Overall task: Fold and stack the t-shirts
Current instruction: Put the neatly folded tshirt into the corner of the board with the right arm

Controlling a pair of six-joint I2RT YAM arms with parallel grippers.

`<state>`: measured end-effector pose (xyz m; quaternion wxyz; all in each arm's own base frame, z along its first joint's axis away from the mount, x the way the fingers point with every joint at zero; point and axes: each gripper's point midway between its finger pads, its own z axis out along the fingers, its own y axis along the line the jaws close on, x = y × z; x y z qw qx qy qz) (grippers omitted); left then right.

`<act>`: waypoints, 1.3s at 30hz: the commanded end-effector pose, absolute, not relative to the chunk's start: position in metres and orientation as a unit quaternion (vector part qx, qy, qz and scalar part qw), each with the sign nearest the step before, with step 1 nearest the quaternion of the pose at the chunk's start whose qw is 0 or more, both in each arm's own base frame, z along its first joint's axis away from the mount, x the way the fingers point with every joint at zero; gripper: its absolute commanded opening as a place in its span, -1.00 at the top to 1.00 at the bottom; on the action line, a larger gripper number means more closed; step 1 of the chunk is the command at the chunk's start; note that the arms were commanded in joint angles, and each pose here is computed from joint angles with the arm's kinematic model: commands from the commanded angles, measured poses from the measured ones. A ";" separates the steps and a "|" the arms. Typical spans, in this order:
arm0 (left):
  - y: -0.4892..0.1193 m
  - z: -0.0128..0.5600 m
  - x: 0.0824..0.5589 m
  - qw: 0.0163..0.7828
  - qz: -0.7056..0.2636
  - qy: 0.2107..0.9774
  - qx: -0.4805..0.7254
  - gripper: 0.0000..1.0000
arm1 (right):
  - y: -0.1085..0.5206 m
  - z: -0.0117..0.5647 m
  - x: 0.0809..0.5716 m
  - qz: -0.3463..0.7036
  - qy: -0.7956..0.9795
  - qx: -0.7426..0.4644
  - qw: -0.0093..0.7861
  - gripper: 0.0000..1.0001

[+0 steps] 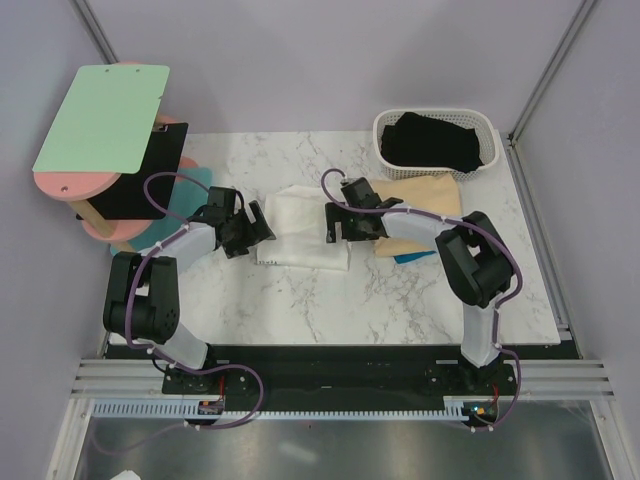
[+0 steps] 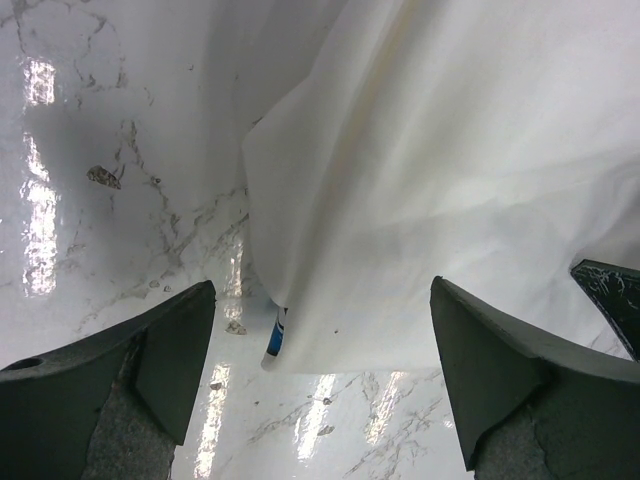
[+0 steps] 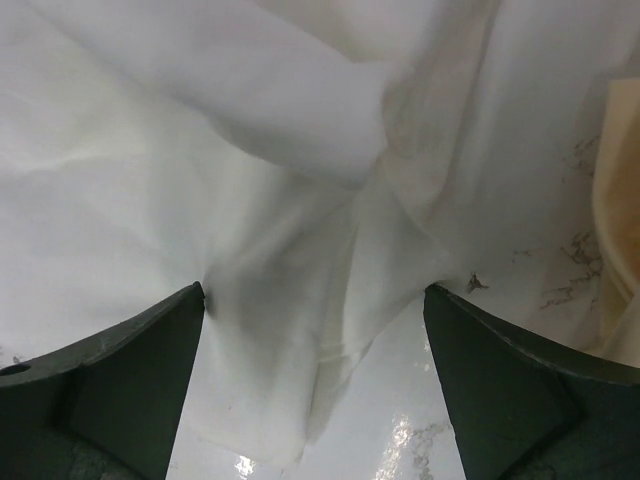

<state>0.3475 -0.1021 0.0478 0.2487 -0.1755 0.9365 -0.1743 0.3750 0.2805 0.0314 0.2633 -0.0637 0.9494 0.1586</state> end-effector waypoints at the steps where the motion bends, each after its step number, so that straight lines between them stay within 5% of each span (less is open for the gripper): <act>1: -0.102 0.057 0.351 0.263 -0.181 0.934 -0.164 -0.89 | 0.290 0.009 0.380 0.163 0.953 -0.060 0.249 -0.96; 7: -0.105 0.062 0.351 0.266 -0.189 0.932 -0.161 -0.89 | 0.323 -0.011 0.371 0.194 0.952 -0.085 0.220 -0.96; 10: -0.108 0.066 0.352 0.269 -0.199 0.930 -0.154 -0.89 | 0.333 -0.017 0.365 0.201 0.951 -0.096 0.212 -0.74; 13: -0.112 0.074 0.351 0.276 -0.212 0.926 -0.143 -0.89 | 0.336 -0.015 0.361 0.213 0.949 -0.100 0.211 -0.11; 14: -0.113 0.076 0.350 0.279 -0.216 0.925 -0.139 -0.89 | 0.333 -0.014 0.362 0.206 0.949 -0.101 0.216 0.29; 17: -0.113 0.084 0.347 0.287 -0.222 0.922 -0.136 -0.89 | 0.323 -0.003 0.368 0.183 0.948 -0.104 0.239 0.89; 18: -0.114 0.088 0.346 0.293 -0.224 0.920 -0.134 -0.89 | 0.320 0.006 0.369 0.177 0.946 -0.108 0.248 0.96; 32: -0.100 0.080 0.327 0.291 -0.194 0.924 -0.155 -0.90 | 0.266 0.142 0.391 0.090 0.908 -0.125 0.389 1.00; 39: -0.099 0.065 0.322 0.272 -0.186 0.931 -0.159 -0.89 | 0.220 0.163 0.400 0.072 0.909 -0.092 0.400 1.00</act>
